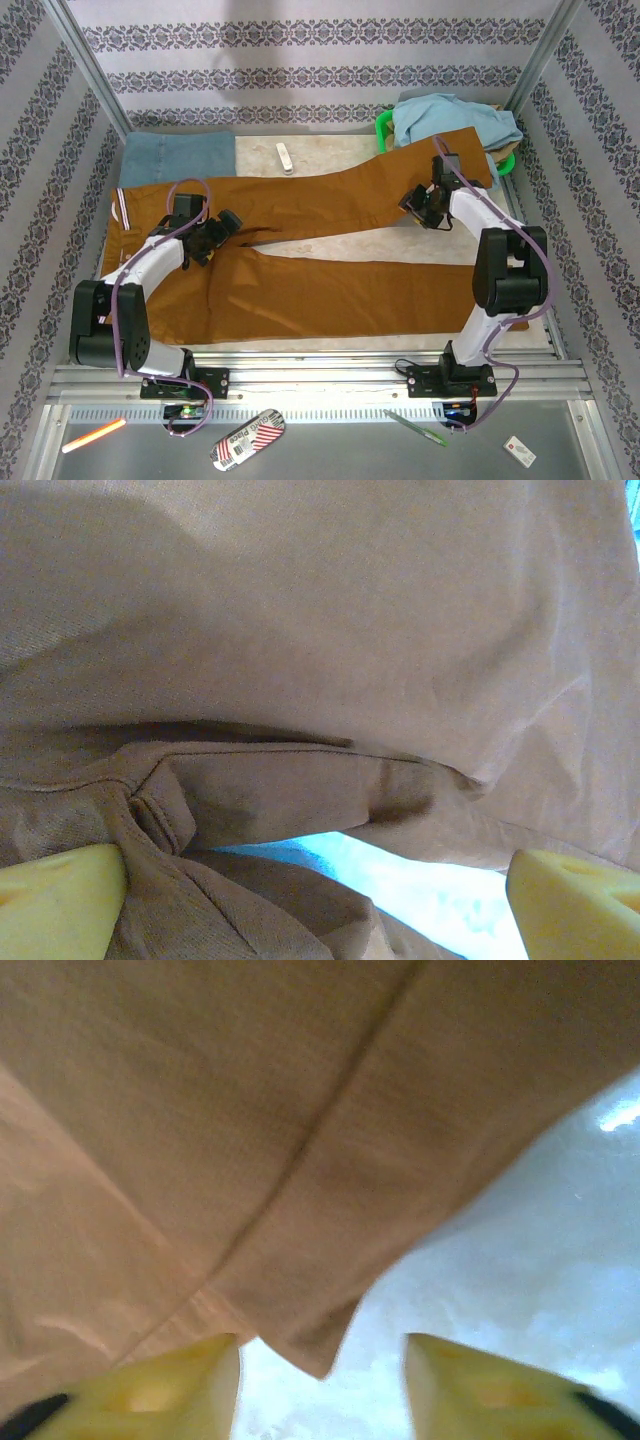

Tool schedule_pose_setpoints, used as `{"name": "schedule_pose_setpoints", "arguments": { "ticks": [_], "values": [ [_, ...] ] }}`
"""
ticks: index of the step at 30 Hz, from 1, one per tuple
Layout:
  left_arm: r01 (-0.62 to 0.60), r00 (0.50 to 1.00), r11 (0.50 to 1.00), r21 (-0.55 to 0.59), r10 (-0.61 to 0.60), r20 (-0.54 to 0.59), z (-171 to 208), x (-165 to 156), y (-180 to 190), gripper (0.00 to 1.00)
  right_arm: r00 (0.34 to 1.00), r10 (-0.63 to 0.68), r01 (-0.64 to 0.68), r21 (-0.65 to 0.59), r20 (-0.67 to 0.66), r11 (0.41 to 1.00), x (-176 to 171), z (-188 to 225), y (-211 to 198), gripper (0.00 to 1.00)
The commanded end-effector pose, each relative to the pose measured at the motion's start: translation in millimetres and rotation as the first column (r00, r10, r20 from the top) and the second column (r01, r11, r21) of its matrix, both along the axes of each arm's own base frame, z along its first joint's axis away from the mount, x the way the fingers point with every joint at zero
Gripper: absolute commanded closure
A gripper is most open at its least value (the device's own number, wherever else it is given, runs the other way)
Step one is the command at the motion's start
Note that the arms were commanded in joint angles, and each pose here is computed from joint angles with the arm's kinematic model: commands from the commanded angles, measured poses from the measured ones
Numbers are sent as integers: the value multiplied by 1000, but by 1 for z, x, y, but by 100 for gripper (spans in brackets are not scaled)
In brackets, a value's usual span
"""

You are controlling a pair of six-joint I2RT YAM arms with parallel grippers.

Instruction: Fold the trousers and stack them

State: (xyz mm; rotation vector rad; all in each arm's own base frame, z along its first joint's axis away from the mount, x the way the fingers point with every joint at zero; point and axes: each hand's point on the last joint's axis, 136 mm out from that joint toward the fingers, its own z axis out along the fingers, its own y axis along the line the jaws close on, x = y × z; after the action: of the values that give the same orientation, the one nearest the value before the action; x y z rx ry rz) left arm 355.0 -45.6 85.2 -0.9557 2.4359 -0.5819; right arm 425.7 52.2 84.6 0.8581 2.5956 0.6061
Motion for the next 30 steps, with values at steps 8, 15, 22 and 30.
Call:
{"name": "schedule_pose_setpoints", "arguments": {
  "ticks": [8, 15, 22, 30],
  "values": [
    [29, 998, 999, 37, -31, 58, 19, 5, 0, 3, 991, 16, -14, -18, 129, 1000, 15, 33, 0, 100],
    [50, 995, 998, 29, -52, 80, 22, 3, -3, 4, 992, -39, 57, -152, 116, 987, -52, 41, -12, 100],
    [60, 995, 998, 0, -60, 81, 11, -1, -8, 4, 993, -108, 99, -174, -43, 980, -135, -19, -23, 100],
    [78, 994, 996, -34, -74, 85, 7, -8, -14, 4, 980, -167, 141, -210, -111, 967, -163, -33, -37, 72]
  ]
}}
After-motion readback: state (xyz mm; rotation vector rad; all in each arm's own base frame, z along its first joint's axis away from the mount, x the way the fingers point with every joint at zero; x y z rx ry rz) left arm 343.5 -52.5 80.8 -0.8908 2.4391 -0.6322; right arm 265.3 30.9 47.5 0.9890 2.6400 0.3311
